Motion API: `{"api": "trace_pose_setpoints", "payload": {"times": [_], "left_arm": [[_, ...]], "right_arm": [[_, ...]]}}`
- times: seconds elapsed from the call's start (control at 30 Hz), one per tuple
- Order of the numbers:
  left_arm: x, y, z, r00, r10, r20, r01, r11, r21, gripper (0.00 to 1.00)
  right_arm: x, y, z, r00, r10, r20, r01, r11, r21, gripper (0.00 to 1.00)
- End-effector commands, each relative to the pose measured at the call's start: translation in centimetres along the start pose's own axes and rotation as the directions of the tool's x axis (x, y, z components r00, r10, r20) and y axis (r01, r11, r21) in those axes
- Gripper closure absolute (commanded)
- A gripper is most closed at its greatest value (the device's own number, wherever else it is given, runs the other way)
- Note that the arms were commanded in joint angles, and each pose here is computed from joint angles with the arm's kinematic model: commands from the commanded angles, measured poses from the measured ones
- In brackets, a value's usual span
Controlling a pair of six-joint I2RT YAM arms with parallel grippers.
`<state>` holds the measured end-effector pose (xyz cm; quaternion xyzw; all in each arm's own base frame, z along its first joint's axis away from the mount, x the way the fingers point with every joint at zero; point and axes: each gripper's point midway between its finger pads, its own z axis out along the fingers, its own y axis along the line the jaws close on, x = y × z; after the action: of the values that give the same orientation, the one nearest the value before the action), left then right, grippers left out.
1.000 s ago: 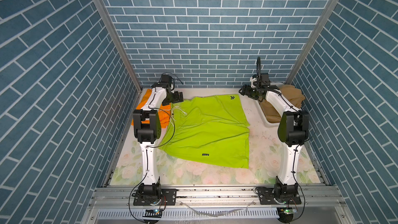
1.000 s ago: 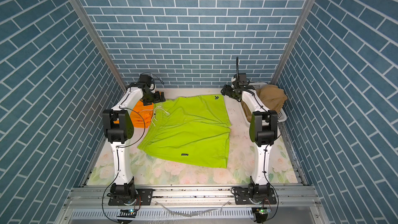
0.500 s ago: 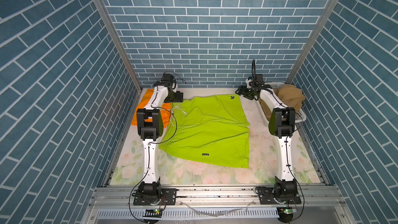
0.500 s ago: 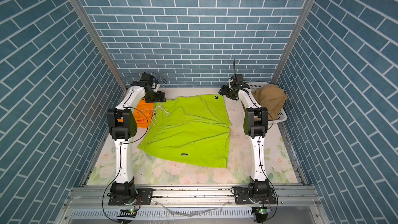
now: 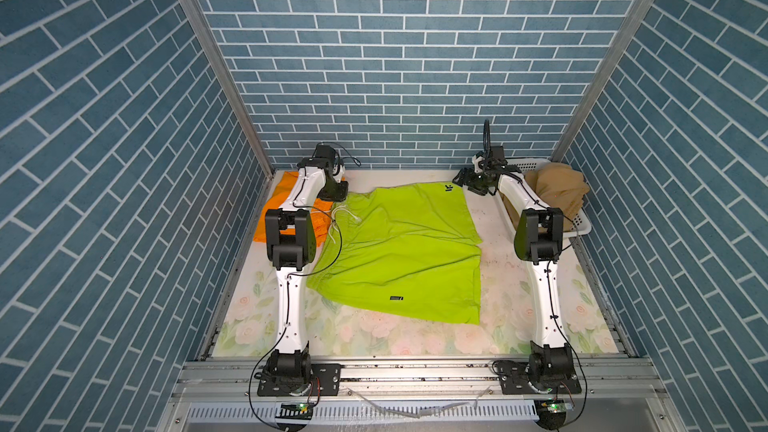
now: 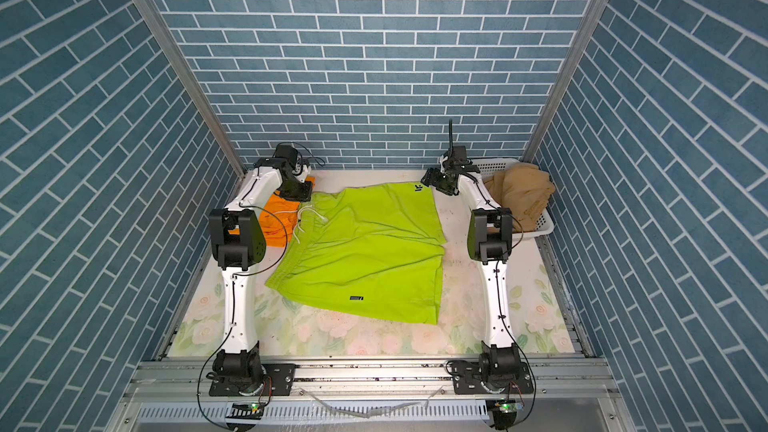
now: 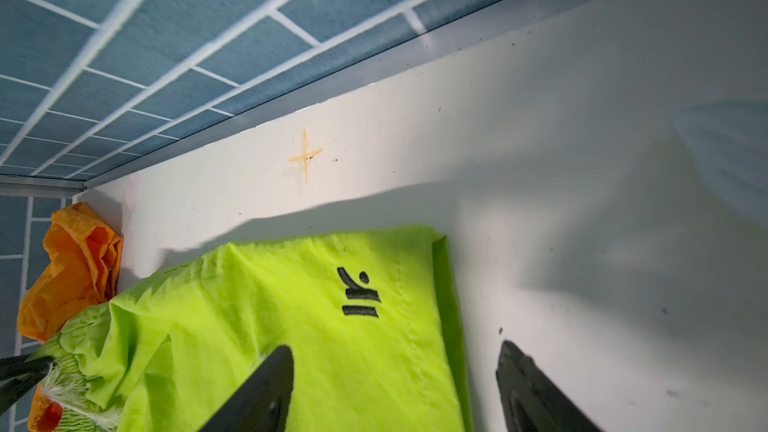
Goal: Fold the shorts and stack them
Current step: 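Hold the lime-green waistband with the left gripper while the right holds the far corner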
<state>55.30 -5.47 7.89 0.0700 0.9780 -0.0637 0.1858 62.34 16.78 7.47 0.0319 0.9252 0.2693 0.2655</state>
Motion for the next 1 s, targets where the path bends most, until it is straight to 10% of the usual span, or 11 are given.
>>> {"api": "trace_pose_setpoints", "payload": {"times": [0.0,0.5,0.97], "left_arm": [[0.4,0.1,-0.3,0.999,0.031,-0.016,-0.031,0.999,-0.009,0.95],[-1.4,0.5,-3.6,0.996,0.048,0.080,-0.043,0.997,-0.062,1.00],[-1.8,0.3,-4.0,0.995,0.042,0.094,-0.037,0.998,-0.054,1.00]], "right_arm": [[-0.5,-1.1,0.7,0.999,0.037,0.008,-0.037,0.999,0.028,0.22],[-0.7,-1.3,5.2,0.992,0.118,0.035,-0.117,0.993,-0.032,0.27],[0.3,-0.3,7.8,0.987,0.155,0.036,-0.152,0.986,-0.070,0.58]]}}
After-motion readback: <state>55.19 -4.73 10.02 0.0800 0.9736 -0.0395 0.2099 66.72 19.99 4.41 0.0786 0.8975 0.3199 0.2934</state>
